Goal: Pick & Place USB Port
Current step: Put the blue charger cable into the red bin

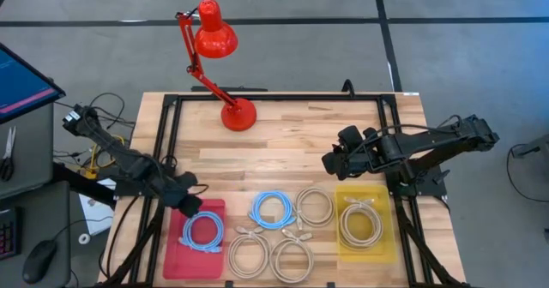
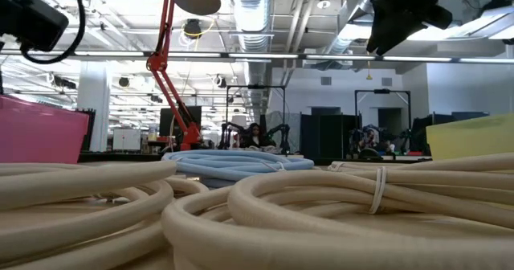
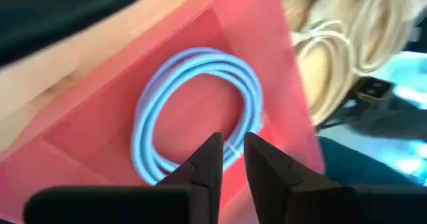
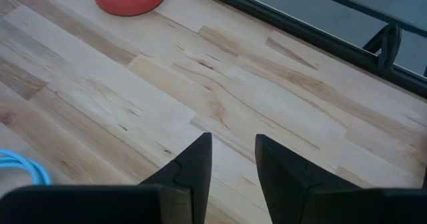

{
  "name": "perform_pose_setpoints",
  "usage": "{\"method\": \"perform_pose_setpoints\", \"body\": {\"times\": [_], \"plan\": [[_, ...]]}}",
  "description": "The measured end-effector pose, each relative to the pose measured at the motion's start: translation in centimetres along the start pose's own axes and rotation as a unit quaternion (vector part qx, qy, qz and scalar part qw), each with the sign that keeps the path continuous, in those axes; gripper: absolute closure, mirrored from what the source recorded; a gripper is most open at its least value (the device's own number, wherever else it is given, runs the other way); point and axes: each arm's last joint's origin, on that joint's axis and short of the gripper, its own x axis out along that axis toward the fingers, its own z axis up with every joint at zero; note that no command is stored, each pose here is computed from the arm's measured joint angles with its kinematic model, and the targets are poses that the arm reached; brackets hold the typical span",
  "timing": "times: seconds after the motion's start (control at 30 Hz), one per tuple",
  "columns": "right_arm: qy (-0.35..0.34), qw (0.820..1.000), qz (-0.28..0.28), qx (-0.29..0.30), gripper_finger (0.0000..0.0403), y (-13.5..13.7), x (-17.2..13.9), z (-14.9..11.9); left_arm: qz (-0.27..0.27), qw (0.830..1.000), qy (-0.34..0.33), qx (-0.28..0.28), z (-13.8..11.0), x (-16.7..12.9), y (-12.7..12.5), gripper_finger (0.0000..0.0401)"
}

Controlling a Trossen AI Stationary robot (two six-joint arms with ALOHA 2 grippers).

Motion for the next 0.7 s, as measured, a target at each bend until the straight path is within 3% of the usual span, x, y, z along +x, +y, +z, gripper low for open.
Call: {"method": "perform_pose_setpoints", "body": {"times": [0.2,0.33,0.47,0.7], "plan": [[0.0,1.0,0.0,0.0,0.0295,0.0,0.0,0.0,-0.041,0.999,-0.027,0.013,0.6,-0.5,-0.5,0.037],[0.0,1.0,0.0,0.0,0.0295,0.0,0.0,0.0,-0.092,0.992,-0.079,0.042,1.3,-0.7,-1.5,0.0395],[0.0,1.0,0.0,0.0,0.0295,0.0,0.0,0.0,-0.131,0.98,-0.139,0.052,2.4,-1.0,-2.4,0.0397],[0.0,1.0,0.0,0.0,0.0295,0.0,0.0,0.0,-0.092,0.974,-0.194,0.07,5.1,-0.8,-3.7,0.0398]]}}
